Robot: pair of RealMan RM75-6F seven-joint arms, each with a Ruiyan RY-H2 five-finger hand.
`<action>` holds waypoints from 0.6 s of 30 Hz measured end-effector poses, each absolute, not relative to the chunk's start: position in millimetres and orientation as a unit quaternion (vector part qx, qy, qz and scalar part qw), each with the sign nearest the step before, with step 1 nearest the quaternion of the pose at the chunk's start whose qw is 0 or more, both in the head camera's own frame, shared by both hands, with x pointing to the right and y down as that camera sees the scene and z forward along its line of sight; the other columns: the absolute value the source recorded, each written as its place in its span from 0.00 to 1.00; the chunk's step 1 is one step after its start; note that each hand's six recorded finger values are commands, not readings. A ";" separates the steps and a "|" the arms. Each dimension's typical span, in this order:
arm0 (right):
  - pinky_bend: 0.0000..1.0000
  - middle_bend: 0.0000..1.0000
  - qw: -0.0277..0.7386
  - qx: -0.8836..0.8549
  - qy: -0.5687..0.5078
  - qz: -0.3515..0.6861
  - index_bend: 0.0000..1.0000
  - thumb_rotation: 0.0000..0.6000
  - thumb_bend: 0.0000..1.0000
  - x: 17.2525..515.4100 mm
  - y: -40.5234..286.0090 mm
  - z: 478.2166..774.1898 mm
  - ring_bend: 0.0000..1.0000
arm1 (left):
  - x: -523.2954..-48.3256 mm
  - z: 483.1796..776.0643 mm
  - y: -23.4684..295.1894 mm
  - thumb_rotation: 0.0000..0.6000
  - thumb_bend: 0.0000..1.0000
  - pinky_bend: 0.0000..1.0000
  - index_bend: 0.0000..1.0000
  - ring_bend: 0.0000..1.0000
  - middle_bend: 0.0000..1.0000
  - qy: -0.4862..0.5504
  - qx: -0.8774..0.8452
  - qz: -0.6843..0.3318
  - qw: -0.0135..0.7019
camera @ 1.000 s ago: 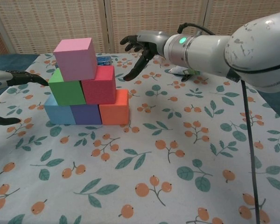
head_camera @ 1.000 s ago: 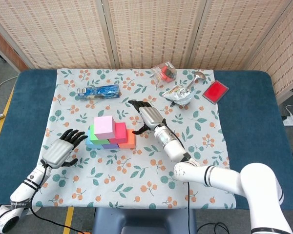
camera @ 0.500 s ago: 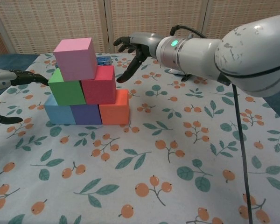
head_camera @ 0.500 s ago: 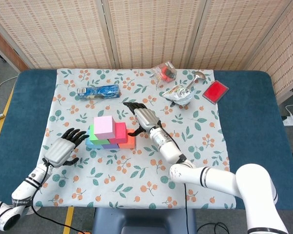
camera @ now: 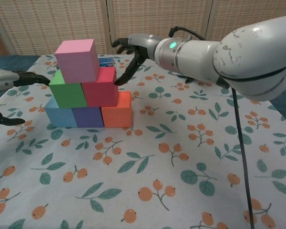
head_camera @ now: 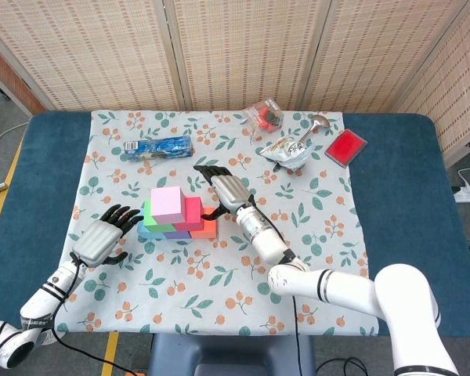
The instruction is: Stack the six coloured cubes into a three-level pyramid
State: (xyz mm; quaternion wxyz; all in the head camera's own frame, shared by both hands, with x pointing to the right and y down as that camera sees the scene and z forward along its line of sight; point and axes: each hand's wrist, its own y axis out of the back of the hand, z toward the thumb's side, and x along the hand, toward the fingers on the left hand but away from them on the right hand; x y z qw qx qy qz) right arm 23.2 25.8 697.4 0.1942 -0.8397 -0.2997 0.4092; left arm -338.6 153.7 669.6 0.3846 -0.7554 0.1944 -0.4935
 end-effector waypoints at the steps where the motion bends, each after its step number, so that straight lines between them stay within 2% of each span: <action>1: 0.00 0.05 0.195 -0.840 -0.299 0.409 0.00 1.00 0.03 22.7 26.2 697.5 0.00 | -338.4 669.8 153.5 1.00 0.29 0.05 0.10 0.00 0.05 0.194 -0.755 -0.494 0.385; 18: 0.00 0.05 0.195 -0.841 -0.293 0.412 0.00 1.00 0.03 20.9 29.5 698.1 0.00 | -336.2 672.2 151.3 1.00 0.29 0.05 0.10 0.00 0.05 0.190 -0.757 -0.494 0.384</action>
